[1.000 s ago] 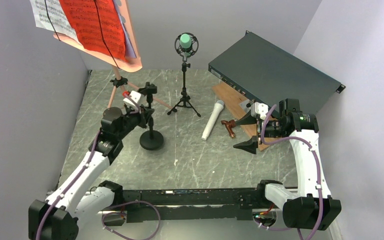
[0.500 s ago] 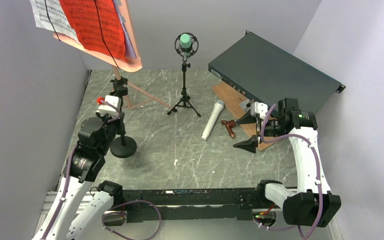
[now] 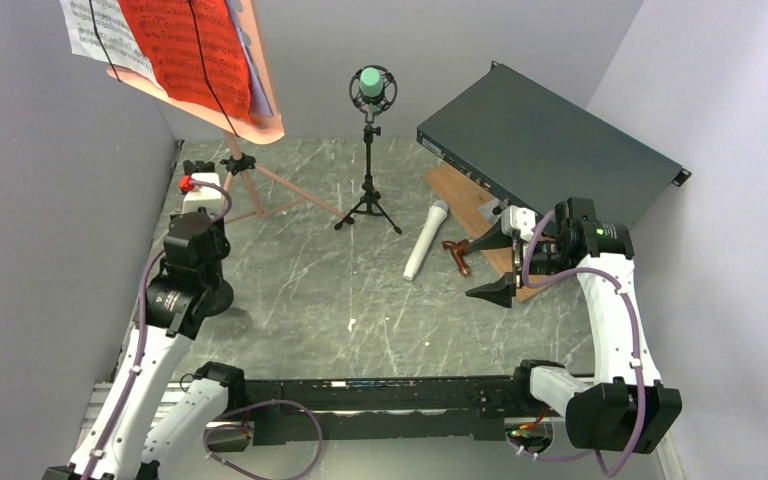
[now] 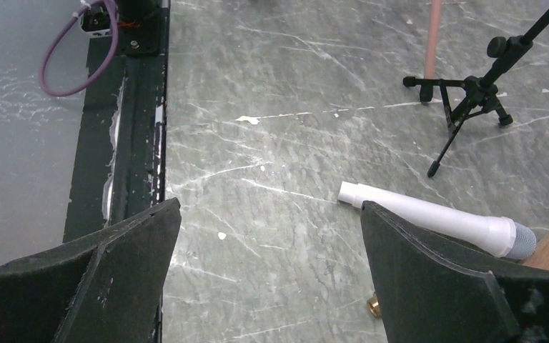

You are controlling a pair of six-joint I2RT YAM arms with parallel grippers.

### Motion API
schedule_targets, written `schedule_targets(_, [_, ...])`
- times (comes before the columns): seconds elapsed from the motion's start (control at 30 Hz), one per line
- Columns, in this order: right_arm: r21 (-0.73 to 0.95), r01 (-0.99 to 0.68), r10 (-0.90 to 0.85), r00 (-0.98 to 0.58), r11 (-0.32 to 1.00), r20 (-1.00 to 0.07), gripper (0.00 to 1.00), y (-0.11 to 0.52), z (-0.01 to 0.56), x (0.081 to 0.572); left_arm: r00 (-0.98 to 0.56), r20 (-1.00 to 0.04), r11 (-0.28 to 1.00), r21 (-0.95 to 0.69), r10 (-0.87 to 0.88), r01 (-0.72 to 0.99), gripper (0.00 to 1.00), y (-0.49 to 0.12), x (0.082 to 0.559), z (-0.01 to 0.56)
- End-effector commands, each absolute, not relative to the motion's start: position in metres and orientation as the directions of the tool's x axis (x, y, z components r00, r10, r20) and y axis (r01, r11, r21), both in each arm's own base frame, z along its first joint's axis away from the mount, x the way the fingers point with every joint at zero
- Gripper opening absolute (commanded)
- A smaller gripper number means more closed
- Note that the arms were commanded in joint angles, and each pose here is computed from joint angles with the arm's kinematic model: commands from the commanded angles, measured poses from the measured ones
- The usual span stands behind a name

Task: Pack up the instrument practice props
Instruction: Place the microphone stand at the center of the board.

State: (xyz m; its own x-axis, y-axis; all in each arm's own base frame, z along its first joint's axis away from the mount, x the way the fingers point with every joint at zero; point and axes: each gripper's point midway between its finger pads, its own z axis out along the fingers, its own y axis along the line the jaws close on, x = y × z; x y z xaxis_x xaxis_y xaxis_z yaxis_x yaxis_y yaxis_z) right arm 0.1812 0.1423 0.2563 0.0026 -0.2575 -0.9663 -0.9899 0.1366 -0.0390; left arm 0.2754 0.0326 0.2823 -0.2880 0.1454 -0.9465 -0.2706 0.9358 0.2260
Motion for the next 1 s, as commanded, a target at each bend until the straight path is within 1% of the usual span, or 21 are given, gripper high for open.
schedule_targets(0.0, [-0.077, -0.990, -0.218, 0.050, 0.119, -0.975, 1.00, 0.146, 0.262, 0.180, -0.098, -0.989, 0.880, 0.146, 0.114, -0.451, 0.00, 0.072, 0.279, 0.342])
schedule_targets(0.23, [-0.075, -0.991, -0.210, 0.050, 0.112, -0.976, 1.00, 0.147, 0.259, 0.180, -0.038, -0.997, 0.844, 0.083, 0.074, -0.530, 0.00, 0.110, 0.301, 0.349])
schedule_targets(0.33, [-0.077, -0.991, -0.211, 0.052, 0.109, -0.976, 1.00, 0.147, 0.259, 0.179, 0.019, -0.997, 0.825, 0.056, 0.081, -0.562, 0.00, 0.128, 0.311, 0.354])
schedule_targets(0.53, [-0.074, -0.992, -0.205, 0.053, 0.098, -0.977, 1.00, 0.149, 0.258, 0.177, 0.122, -0.990, 0.826, -0.006, 0.076, -0.564, 0.00, 0.156, 0.337, 0.362])
schedule_targets(0.63, [-0.074, -0.993, -0.206, 0.054, 0.092, -0.977, 1.00, 0.150, 0.257, 0.176, 0.144, -0.986, 0.822, -0.014, 0.083, -0.569, 0.00, 0.174, 0.349, 0.355])
schedule_targets(0.7, [-0.075, -0.993, -0.204, 0.055, 0.088, -0.977, 1.00, 0.150, 0.256, 0.176, 0.174, -0.980, 0.836, -0.012, 0.100, -0.548, 0.00, 0.179, 0.359, 0.355])
schedule_targets(0.77, [-0.073, -0.994, -0.204, 0.054, 0.084, -0.977, 1.00, 0.151, 0.255, 0.175, 0.186, -0.975, 0.871, 0.012, 0.119, -0.492, 0.00, 0.175, 0.374, 0.353])
schedule_targets(0.83, [-0.072, -0.994, -0.205, 0.054, 0.082, -0.977, 1.00, 0.151, 0.254, 0.176, 0.187, -0.976, 0.908, 0.024, 0.111, -0.418, 0.00, 0.171, 0.392, 0.348])
schedule_targets(0.9, [-0.071, -0.994, -0.208, 0.053, 0.078, -0.977, 1.00, 0.151, 0.253, 0.175, 0.203, -0.977, 0.933, -0.006, 0.072, -0.360, 0.00, 0.169, 0.406, 0.340])
schedule_targets(0.97, [-0.071, -0.995, -0.210, 0.054, 0.074, -0.976, 1.00, 0.151, 0.252, 0.174, 0.227, -0.971, 0.953, 0.004, 0.076, -0.302, 0.00, 0.169, 0.416, 0.334])
